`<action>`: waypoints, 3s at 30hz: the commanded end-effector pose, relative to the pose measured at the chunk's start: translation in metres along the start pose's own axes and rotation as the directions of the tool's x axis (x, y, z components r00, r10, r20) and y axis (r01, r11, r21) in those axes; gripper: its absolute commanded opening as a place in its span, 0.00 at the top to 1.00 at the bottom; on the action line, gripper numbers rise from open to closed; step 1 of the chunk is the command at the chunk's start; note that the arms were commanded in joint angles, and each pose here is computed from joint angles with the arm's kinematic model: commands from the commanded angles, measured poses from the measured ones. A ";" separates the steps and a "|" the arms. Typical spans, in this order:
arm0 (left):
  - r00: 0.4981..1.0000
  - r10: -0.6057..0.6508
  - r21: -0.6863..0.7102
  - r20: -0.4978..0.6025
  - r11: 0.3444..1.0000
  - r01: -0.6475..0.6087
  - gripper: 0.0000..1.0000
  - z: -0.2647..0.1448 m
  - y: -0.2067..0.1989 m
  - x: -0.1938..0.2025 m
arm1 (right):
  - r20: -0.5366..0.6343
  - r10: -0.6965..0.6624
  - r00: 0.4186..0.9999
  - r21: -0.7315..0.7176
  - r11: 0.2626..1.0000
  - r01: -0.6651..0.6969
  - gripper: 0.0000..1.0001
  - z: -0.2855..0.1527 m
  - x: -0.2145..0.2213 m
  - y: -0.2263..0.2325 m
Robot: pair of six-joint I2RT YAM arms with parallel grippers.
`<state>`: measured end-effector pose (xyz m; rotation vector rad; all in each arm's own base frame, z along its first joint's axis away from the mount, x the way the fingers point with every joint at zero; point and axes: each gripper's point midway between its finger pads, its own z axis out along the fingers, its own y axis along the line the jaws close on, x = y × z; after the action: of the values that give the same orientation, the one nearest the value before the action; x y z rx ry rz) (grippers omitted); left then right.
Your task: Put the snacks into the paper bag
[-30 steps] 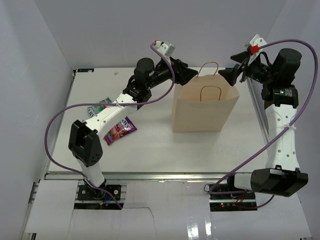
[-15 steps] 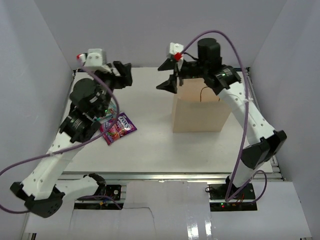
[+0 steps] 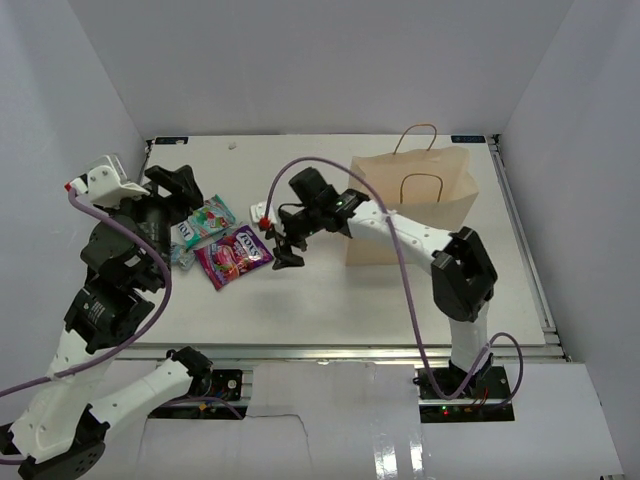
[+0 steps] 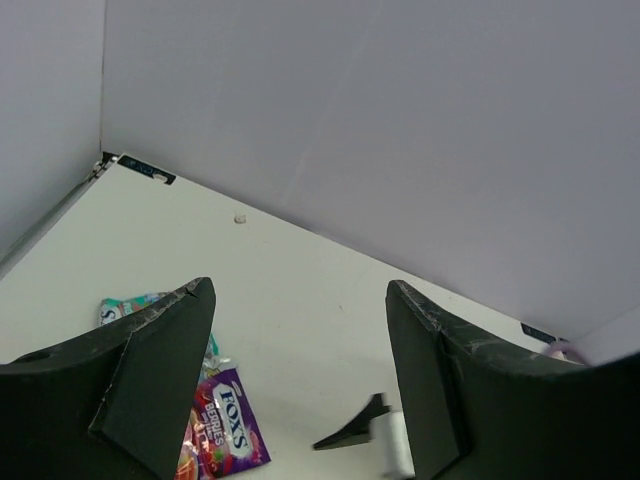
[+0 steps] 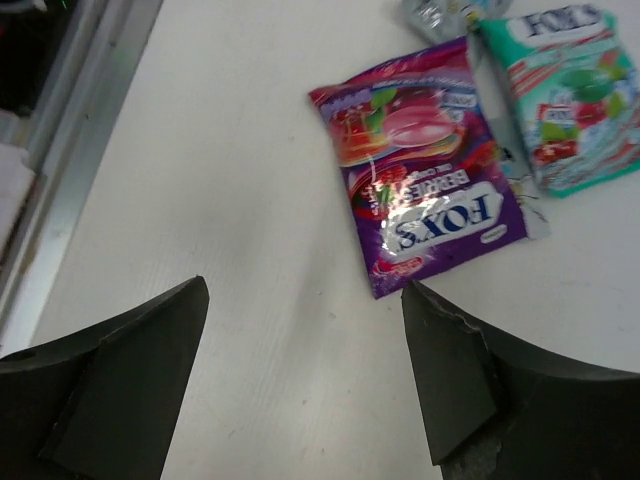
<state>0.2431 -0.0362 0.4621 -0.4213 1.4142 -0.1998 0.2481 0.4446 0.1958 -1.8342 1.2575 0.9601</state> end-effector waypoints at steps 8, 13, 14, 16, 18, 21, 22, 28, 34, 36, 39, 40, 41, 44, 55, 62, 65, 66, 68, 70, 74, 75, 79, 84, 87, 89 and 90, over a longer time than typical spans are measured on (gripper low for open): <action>0.993 -0.024 0.036 -0.117 0.999 0.028 0.20 -0.003 -0.008 0.030 | -0.130 -0.182 0.975 0.189 0.960 0.204 0.15 0.102 0.069 -0.064; 0.990 -0.035 0.039 -0.136 0.998 0.040 0.20 -0.008 -0.004 0.036 | -0.169 -0.077 0.983 0.252 0.960 0.119 0.16 0.119 0.096 -0.080; 0.990 -0.038 0.039 -0.136 0.998 0.043 0.20 -0.009 -0.003 0.036 | -0.175 -0.074 0.982 0.255 0.960 0.118 0.17 0.120 0.099 -0.081; 0.990 -0.036 0.035 -0.138 0.999 0.041 0.20 -0.010 -0.001 0.037 | -0.183 -0.067 0.981 0.251 0.961 0.112 0.17 0.122 0.107 -0.078; 0.990 -0.036 0.034 -0.139 0.999 0.042 0.20 -0.011 0.001 0.039 | -0.184 -0.067 0.981 0.243 0.964 0.112 0.18 0.121 0.108 -0.074; 0.989 -0.034 0.032 -0.143 0.999 0.039 0.20 -0.012 0.002 0.042 | -0.154 -0.102 0.983 0.216 0.967 0.134 0.18 0.119 0.099 -0.067; 0.989 -0.034 0.033 -0.144 0.999 0.039 0.20 -0.013 0.003 0.042 | -0.151 -0.112 0.982 0.204 0.968 0.142 0.18 0.119 0.100 -0.064; 0.986 -0.034 0.043 -0.161 0.998 0.041 0.19 -0.012 0.000 0.049 | -0.159 -0.200 0.967 0.155 0.962 0.225 0.17 0.135 0.110 -0.073; 0.981 -0.052 0.057 -0.187 0.996 0.064 0.19 -0.014 -0.004 0.053 | -0.151 -0.147 0.978 0.119 0.979 0.165 0.22 0.143 0.124 -0.062; 0.979 -0.067 0.060 -0.191 0.995 0.080 0.20 -0.015 -0.005 0.053 | -0.153 -0.140 0.978 0.119 0.980 0.158 0.28 0.145 0.123 -0.062; 0.977 -0.070 0.073 -0.203 0.994 0.086 0.19 -0.014 -0.010 0.055 | -0.164 -0.117 0.980 0.098 0.986 0.134 0.43 0.145 0.126 -0.059; 0.977 -0.069 0.076 -0.204 0.993 0.086 0.19 -0.014 -0.011 0.054 | -0.168 -0.109 0.980 0.088 0.988 0.125 0.52 0.144 0.126 -0.056; 0.977 -0.069 0.077 -0.203 0.993 0.086 0.19 -0.013 -0.012 0.053 | -0.172 -0.107 0.979 0.078 0.990 0.122 0.57 0.144 0.128 -0.054; 0.976 -0.066 0.084 -0.209 0.993 0.085 0.19 -0.012 -0.015 0.054 | -0.196 -0.090 0.977 0.059 0.993 0.104 0.69 0.141 0.133 -0.047; 0.972 -0.084 0.091 -0.218 0.990 0.106 0.19 -0.016 -0.013 0.059 | -0.064 -0.093 0.994 0.028 0.995 0.095 0.90 0.108 0.073 -0.039; 0.977 -0.142 0.216 -0.162 0.960 0.175 0.19 -0.020 -0.036 0.033 | 0.108 -0.127 0.986 0.051 0.991 0.122 0.92 0.064 -0.015 -0.046; 0.981 -0.158 0.262 -0.116 0.947 0.184 0.19 -0.021 -0.045 0.014 | 0.154 -0.132 0.979 0.063 0.990 0.124 0.92 0.043 -0.043 -0.045; 0.982 -0.158 0.289 -0.105 0.940 0.182 0.18 -0.022 -0.050 0.007 | 0.168 -0.148 0.975 0.070 0.988 0.138 0.92 0.032 -0.057 -0.041; 0.986 -0.147 0.314 -0.077 0.935 0.164 0.18 -0.020 -0.057 -0.005 | 0.189 -0.165 0.968 0.068 0.986 0.154 0.92 0.017 -0.073 -0.033; 0.990 -0.134 0.333 -0.055 0.932 0.144 0.18 -0.018 -0.062 -0.012 | 0.200 -0.183 0.963 0.076 0.982 0.171 0.92 0.006 -0.084 -0.028; 0.990 -0.143 0.332 0.006 0.934 0.133 0.18 -0.016 -0.062 -0.029 | 0.211 -0.272 0.939 0.161 0.957 0.241 0.92 -0.036 -0.118 -0.021; 0.989 -0.147 0.322 0.022 0.938 0.132 0.18 -0.017 -0.059 -0.033 | 0.206 -0.283 0.937 0.180 0.952 0.248 0.92 -0.046 -0.120 -0.023; 0.983 -0.150 0.276 0.105 0.954 0.116 0.15 -0.012 -0.047 -0.041 | 0.182 -0.401 0.898 0.283 0.896 0.343 0.92 -0.095 -0.149 -0.026; 0.987 -0.123 0.298 0.099 0.950 0.089 0.14 -0.004 -0.056 -0.025 | 0.065 -0.542 0.838 0.450 0.765 0.460 0.92 -0.159 -0.175 -0.024; 0.990 -0.102 0.345 0.098 0.936 0.063 0.13 0.002 -0.072 -0.017 | -0.096 -0.560 0.823 0.605 0.624 0.495 0.92 -0.226 -0.180 -0.040; 0.989 -0.104 0.362 0.109 0.930 0.058 0.12 0.002 -0.076 -0.019 | -0.134 -0.560 0.818 0.631 0.588 0.506 0.92 -0.241 -0.181 -0.044; 0.990 -0.095 0.363 0.106 0.931 0.050 0.12 0.005 -0.078 -0.015 | -0.162 -0.561 0.812 0.664 0.547 0.510 0.92 -0.263 -0.187 -0.045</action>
<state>0.2497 -0.0904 0.5022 -0.2317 1.2385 -0.4722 0.2704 0.3533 0.4429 -1.5125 0.7668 0.3748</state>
